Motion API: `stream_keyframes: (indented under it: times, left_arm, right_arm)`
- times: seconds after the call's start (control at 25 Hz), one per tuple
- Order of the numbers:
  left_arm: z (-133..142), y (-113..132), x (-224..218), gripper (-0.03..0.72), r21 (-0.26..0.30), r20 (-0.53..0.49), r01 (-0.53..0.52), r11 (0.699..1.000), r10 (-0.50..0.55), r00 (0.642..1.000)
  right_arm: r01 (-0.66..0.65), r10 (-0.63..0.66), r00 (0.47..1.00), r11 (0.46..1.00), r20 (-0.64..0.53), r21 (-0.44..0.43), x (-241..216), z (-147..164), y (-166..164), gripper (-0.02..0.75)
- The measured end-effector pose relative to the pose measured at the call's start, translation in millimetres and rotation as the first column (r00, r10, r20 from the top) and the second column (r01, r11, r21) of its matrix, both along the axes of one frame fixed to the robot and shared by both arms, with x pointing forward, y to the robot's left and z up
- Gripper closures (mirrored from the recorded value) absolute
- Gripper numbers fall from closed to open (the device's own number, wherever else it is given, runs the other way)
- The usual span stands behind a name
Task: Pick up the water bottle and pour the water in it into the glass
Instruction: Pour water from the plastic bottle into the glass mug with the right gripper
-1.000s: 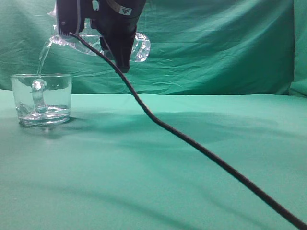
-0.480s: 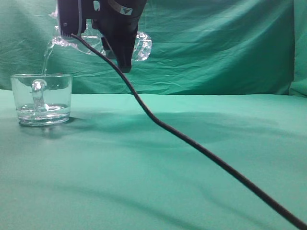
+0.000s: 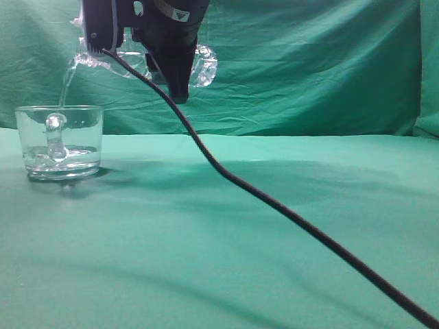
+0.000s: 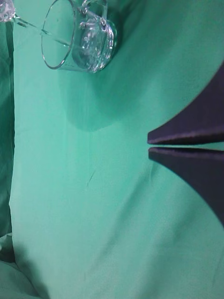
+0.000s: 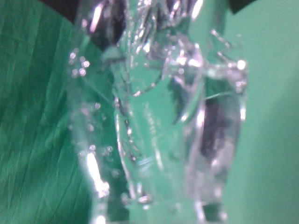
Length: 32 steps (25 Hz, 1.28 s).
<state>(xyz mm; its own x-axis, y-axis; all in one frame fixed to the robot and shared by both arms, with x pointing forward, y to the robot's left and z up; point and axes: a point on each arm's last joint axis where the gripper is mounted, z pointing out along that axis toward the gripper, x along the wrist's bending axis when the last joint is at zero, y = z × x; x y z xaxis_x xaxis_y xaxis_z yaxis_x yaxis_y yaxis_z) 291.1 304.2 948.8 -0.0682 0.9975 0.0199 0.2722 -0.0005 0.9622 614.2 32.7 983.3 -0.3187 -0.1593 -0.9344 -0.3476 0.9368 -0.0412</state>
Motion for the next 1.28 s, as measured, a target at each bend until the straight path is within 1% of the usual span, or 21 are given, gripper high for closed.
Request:
stream_keyframes:
  times: [0.72, 0.88, 0.96, 1.08, 1.2, 1.28]
  left_arm:
    - [0.0, 0.0, 0.0, 0.688, 0.0, 0.0, 0.0, 1.0, 0.0, 1.0]
    - [0.0, 0.0, 0.0, 0.688, 0.0, 0.0, 0.0, 1.0, 0.0, 1.0]
    - [0.0, 0.0, 0.0, 0.688, 0.0, 0.0, 0.0, 1.0, 0.0, 1.0]
    - [0.0, 0.0, 0.0, 0.688, 0.0, 0.0, 0.0, 1.0, 0.0, 1.0]
    - [0.0, 0.0, 0.0, 0.688, 0.0, 0.0, 0.0, 1.0, 0.0, 1.0]
    - [0.0, 0.0, 0.0, 0.688, 0.0, 0.0, 0.0, 1.0, 0.0, 1.0]
  right_arm:
    - [0.0, 0.0, 1.0, 1.0, 0.0, 0.0, 0.0, 0.0, 0.0, 0.503]
    - [0.012, -0.012, 1.0, 1.0, -0.016, 0.017, -0.2, -0.8, -0.4, 0.503]
    - [0.036, -0.033, 0.998, 0.998, -0.051, 0.057, -0.8, -2.4, -0.8, 0.503]
    - [0.097, -0.072, 0.986, 0.982, -0.152, 0.165, -3.0, -6.7, -0.4, 0.503]
    - [0.18, -0.103, 0.958, 0.943, -0.269, 0.281, -5.9, -11.1, 0.7, 0.503]
    - [0.25, -0.127, 0.933, 0.903, -0.338, 0.35, -7.1, -13.1, 0.7, 0.503]
